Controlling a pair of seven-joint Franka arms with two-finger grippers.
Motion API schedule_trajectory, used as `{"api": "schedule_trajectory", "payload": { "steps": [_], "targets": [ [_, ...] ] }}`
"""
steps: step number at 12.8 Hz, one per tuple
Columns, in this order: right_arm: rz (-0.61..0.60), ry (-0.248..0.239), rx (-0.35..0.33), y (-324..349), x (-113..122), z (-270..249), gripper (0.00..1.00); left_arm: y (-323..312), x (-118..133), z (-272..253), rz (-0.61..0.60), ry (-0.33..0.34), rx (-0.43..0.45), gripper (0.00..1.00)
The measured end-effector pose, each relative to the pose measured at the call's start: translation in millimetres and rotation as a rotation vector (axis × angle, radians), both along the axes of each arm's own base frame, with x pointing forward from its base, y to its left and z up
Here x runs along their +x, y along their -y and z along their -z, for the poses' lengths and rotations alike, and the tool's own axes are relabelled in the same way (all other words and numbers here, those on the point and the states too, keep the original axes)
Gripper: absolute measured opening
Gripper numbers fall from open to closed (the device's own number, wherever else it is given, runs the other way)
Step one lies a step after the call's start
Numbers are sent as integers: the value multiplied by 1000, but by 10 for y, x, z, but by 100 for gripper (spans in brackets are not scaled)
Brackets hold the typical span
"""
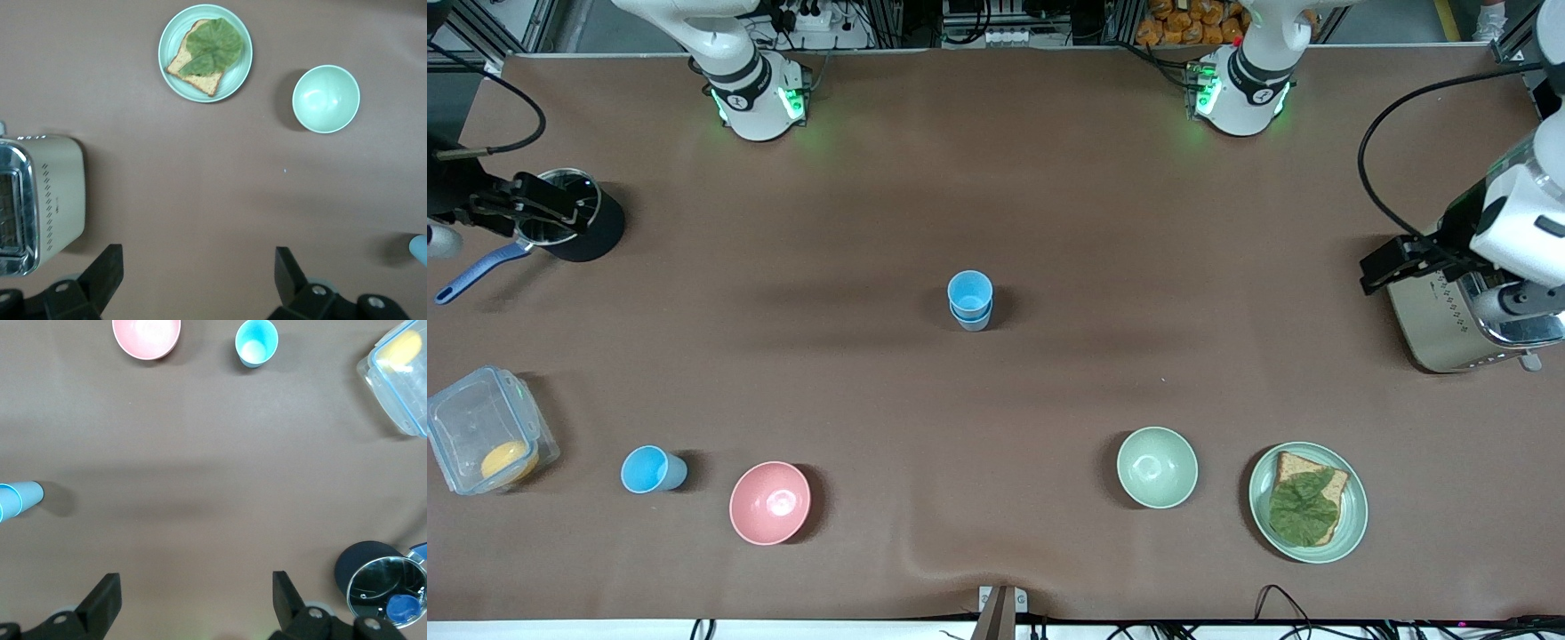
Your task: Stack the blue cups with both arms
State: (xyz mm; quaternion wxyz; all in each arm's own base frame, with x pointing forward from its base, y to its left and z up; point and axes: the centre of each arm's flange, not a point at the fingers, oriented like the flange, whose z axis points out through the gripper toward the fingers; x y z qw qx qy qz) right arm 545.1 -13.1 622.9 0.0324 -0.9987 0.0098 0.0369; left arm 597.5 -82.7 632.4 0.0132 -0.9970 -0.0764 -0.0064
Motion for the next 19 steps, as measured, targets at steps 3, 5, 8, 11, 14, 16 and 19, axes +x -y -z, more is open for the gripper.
{"api": "schedule_trajectory", "payload": {
  "steps": [3,5,8,11,14,16,19],
  "targets": [
    [0,-2,-49,53,-2,1,100,-40,-162,-147,-8,-28,9,100],
    [3,6,-57,75,-12,-42,100,-89,-274,-263,-18,-32,-5,100],
    [21,29,-60,166,-88,-177,100,-329,-428,-261,-10,-53,6,100],
    [19,32,-60,153,-98,-193,100,-569,-560,-103,-21,-83,-2,100],
    [6,31,-48,72,-94,-185,100,-464,-652,56,42,-55,0,100],
    [0,30,-37,29,-93,-178,100,-478,-689,47,129,-49,-1,100],
    [0,26,-34,25,-95,-167,100,-509,-695,-45,156,-22,-1,100]
  ]
}}
